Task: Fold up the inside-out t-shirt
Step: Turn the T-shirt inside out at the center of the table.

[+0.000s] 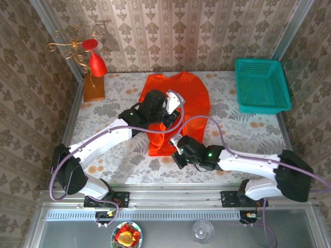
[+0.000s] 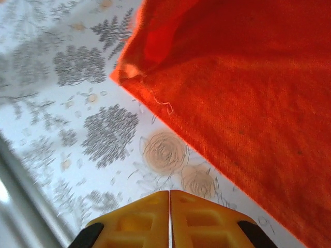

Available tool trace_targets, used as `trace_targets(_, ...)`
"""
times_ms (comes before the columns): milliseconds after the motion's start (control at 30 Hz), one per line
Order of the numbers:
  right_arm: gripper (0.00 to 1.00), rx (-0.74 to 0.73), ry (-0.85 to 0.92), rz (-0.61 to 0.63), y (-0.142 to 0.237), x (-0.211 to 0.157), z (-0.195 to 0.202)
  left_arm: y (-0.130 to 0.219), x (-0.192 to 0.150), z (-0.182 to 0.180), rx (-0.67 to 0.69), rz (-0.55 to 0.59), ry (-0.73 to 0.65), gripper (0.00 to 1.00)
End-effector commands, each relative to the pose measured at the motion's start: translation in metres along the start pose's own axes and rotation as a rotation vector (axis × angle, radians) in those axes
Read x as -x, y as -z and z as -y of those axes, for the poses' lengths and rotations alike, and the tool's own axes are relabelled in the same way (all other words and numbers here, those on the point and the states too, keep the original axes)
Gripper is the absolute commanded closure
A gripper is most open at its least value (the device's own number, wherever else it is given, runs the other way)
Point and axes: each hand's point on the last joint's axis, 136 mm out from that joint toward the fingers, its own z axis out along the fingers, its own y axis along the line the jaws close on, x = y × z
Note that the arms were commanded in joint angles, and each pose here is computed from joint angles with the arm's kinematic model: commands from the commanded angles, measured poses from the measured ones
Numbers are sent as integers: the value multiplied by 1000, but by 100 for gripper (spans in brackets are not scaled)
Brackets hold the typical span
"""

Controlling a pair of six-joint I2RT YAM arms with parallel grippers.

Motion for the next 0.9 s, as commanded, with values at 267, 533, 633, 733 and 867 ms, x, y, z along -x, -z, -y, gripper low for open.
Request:
trace_targets(267, 92, -242, -104, 223, -76, 48, 33, 37, 15, 34, -67, 50, -8, 100)
trace_targets(533, 84, -345, -254, 299, -77, 76, 86, 64, 20, 58, -115, 49, -53, 100)
trace_targets(633, 85, -341, -328, 281, -84, 86, 107, 74, 33, 77, -192, 89, -59, 100)
trace_targets(733, 83, -339, -354, 294, -87, 97, 119, 88, 49, 97, -264, 134, -73, 100)
trace_targets(867, 66, -341, -362, 256, -98, 108, 132, 107, 66, 125, -401, 200, -91, 100)
